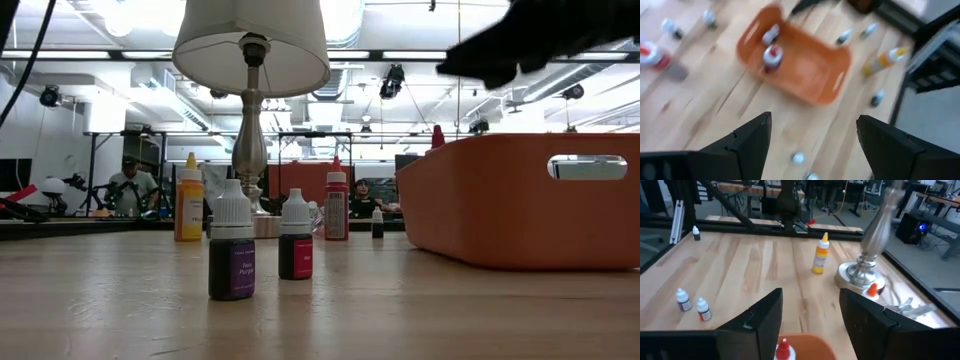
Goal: Pick & Place food coloring
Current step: Move the small food coloring bottle from the left to the center of the table
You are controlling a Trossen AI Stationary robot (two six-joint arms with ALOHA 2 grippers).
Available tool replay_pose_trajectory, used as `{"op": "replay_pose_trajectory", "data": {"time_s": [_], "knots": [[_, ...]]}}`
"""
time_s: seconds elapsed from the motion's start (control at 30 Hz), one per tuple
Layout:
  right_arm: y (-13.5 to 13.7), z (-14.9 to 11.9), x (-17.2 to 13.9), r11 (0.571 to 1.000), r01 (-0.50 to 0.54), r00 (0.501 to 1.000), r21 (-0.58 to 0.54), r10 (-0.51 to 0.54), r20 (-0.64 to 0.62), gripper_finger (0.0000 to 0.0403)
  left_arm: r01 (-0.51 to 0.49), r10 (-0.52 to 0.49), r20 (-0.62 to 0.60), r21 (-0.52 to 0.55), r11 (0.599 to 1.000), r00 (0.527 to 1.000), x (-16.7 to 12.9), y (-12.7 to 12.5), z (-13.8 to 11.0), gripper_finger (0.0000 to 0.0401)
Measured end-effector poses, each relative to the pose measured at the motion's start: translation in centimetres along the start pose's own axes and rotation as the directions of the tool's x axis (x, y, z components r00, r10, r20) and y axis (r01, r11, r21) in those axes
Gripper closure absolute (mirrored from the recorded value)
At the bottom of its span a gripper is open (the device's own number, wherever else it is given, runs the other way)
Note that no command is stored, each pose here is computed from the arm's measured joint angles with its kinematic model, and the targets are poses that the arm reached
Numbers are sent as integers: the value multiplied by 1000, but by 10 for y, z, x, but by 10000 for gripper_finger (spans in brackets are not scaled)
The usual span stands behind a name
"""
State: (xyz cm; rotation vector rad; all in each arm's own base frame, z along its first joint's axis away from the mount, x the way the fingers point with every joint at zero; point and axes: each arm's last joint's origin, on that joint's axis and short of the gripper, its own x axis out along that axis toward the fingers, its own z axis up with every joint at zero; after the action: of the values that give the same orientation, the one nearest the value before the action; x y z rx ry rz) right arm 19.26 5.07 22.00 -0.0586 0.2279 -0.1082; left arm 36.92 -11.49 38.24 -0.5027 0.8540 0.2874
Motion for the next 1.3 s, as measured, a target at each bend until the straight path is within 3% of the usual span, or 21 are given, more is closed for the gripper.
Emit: {"op": "replay_pose_trajectory", "data": {"time_s": [0.3,0.6,0.8,1.0,1.1,1.3], "knots": [[-18,63,-45,996,4,997,88,3,-75,216,-180,170,-203,-31,983,964,7,4,-43,140],[-29,99,-72,993,-4,1000,119,6,-17,220,-228,218,-270,-4,974,938,9,-10,-85,140],[-33,103,-81,987,-11,1000,158,9,9,218,-246,219,-340,-39,968,915,5,-23,-121,140],[-34,90,-83,975,14,994,224,11,-111,218,-286,210,-464,-99,953,861,-5,-36,-169,140],[-32,87,-83,970,-23,988,242,58,-140,220,-320,216,-504,-128,939,836,-11,-40,-189,140],[-31,87,-81,975,-47,986,218,80,-147,226,-397,237,-630,-124,909,740,-17,-40,-227,140]]}}
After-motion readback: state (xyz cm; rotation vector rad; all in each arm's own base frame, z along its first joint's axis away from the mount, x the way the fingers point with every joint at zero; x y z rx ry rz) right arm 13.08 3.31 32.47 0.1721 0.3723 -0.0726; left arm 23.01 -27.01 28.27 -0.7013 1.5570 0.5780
